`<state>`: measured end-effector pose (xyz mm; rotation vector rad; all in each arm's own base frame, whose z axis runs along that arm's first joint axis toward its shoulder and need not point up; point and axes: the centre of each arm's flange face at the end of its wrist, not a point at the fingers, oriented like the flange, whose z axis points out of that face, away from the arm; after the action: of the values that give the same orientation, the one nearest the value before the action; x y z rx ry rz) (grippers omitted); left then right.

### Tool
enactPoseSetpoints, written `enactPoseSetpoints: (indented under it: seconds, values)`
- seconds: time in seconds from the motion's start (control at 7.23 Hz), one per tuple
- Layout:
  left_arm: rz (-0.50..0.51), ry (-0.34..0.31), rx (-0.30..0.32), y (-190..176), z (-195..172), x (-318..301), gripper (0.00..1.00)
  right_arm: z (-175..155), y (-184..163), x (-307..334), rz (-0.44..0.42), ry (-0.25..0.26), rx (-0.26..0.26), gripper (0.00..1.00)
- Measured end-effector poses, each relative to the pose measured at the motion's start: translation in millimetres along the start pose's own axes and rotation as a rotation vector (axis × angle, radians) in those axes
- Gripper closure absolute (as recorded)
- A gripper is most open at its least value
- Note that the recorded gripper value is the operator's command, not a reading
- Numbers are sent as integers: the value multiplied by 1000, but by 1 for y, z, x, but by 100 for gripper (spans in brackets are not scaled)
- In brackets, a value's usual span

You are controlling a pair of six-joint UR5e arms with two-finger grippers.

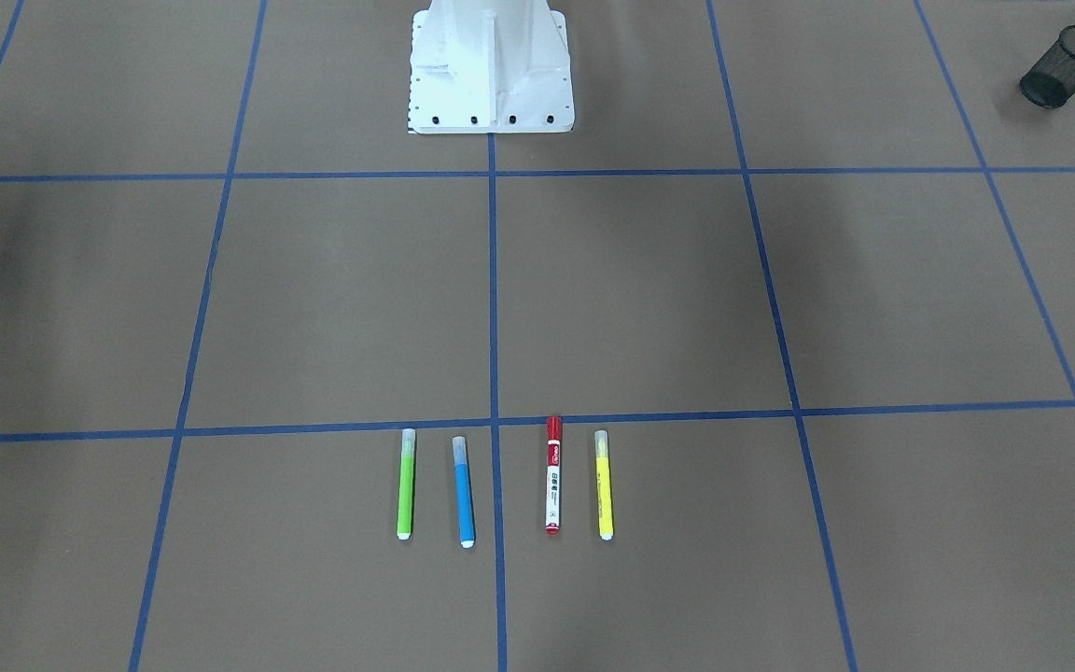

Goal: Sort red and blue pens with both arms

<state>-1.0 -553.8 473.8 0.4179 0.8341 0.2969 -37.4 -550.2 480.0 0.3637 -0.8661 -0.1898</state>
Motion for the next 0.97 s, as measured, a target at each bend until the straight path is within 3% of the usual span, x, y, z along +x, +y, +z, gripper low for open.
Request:
enactPoseSetpoints:
  seconds: [0.28, 0.41, 0.69, 0.97]
  values:
    - [42, 32, 40, -13, 18, 31, 0, 16, -9, -24, 57, -30, -14, 0]
    - [28, 65, 24, -24, 43, 68, 0, 32, -13, -45, 57, -37, -21, 0]
    - [-44, 123, -7, -66, 83, 152, 0, 57, -23, -83, 63, -28, -26, 0]
    - [-176, 164, -32, -118, 116, 236, 0, 67, -24, -97, 85, -12, -26, 0]
